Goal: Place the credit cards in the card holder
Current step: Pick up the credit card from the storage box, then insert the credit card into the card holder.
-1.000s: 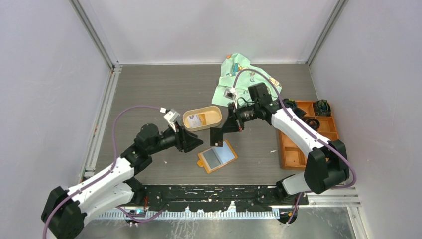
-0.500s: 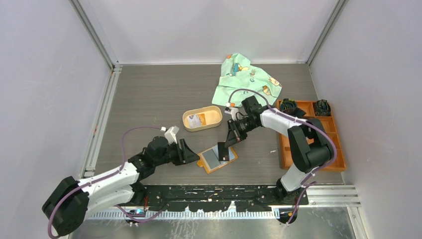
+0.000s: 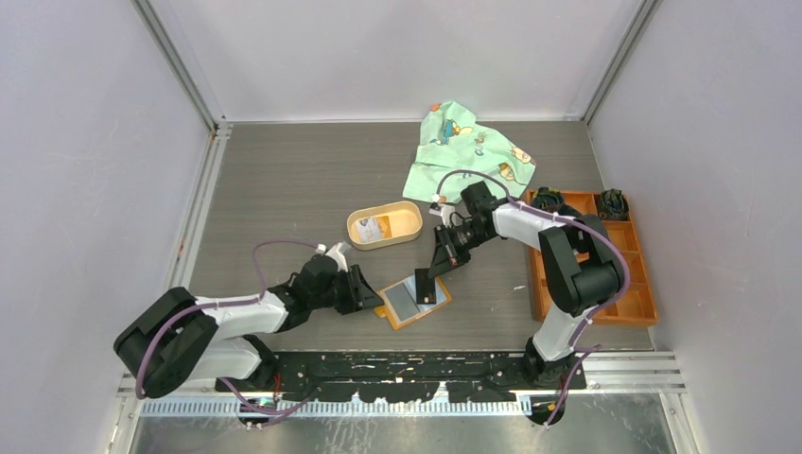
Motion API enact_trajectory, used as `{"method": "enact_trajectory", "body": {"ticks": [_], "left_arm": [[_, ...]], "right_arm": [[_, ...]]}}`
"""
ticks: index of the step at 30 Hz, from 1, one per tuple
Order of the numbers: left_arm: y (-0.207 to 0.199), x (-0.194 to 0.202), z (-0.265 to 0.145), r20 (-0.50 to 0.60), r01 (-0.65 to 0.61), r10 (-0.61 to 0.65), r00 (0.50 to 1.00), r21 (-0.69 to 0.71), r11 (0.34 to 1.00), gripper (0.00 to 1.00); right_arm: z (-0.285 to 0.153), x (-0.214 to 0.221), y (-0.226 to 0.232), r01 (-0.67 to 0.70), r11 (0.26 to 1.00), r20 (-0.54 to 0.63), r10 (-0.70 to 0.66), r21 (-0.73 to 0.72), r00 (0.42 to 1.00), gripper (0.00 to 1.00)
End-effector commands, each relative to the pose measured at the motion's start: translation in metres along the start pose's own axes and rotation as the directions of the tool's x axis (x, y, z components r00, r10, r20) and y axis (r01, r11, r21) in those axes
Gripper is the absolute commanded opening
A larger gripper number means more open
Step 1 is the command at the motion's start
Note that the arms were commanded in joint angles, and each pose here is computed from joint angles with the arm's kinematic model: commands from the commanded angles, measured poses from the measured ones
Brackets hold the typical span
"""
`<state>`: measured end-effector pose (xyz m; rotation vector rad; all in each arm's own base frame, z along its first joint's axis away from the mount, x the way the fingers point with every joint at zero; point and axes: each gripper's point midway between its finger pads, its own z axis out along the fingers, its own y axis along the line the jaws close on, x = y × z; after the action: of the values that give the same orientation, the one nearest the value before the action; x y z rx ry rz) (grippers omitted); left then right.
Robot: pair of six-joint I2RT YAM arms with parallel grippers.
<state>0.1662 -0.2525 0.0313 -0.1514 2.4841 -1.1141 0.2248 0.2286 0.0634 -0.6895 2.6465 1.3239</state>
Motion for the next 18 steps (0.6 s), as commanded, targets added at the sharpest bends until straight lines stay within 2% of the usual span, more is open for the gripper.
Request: {"method": "enact_trajectory", "body": {"ticks": [1, 5, 10, 18], "left_arm": [[-0.018, -0.014, 0.009, 0.027, -0.038, 0.036, 0.999, 0.047, 0.998, 0.39], [-0.012, -0.019, 0.014, 0.030, -0.055, 0.055, 0.998, -0.005, 0.998, 0.35], [-0.006, -0.033, 0.021, 0.057, -0.105, 0.109, 0.992, -0.072, 0.992, 0.23], [-0.003, -0.058, 0.024, 0.106, -0.124, 0.134, 0.985, -0.098, 0.987, 0.23]], "right_arm": [[0.000, -0.008, 0.013, -0.012, 0.997, -0.010, 0.011, -0.079, 1.000, 0.01], [0.002, -0.007, 0.014, -0.029, 0.995, -0.018, 0.027, -0.093, 0.999, 0.01], [0.005, -0.008, 0.015, -0.081, 0.992, -0.011, 0.080, -0.102, 0.997, 0.01], [-0.008, -0.022, 0.005, -0.106, 0.994, 0.090, 0.108, -0.028, 0.990, 0.01]]}}
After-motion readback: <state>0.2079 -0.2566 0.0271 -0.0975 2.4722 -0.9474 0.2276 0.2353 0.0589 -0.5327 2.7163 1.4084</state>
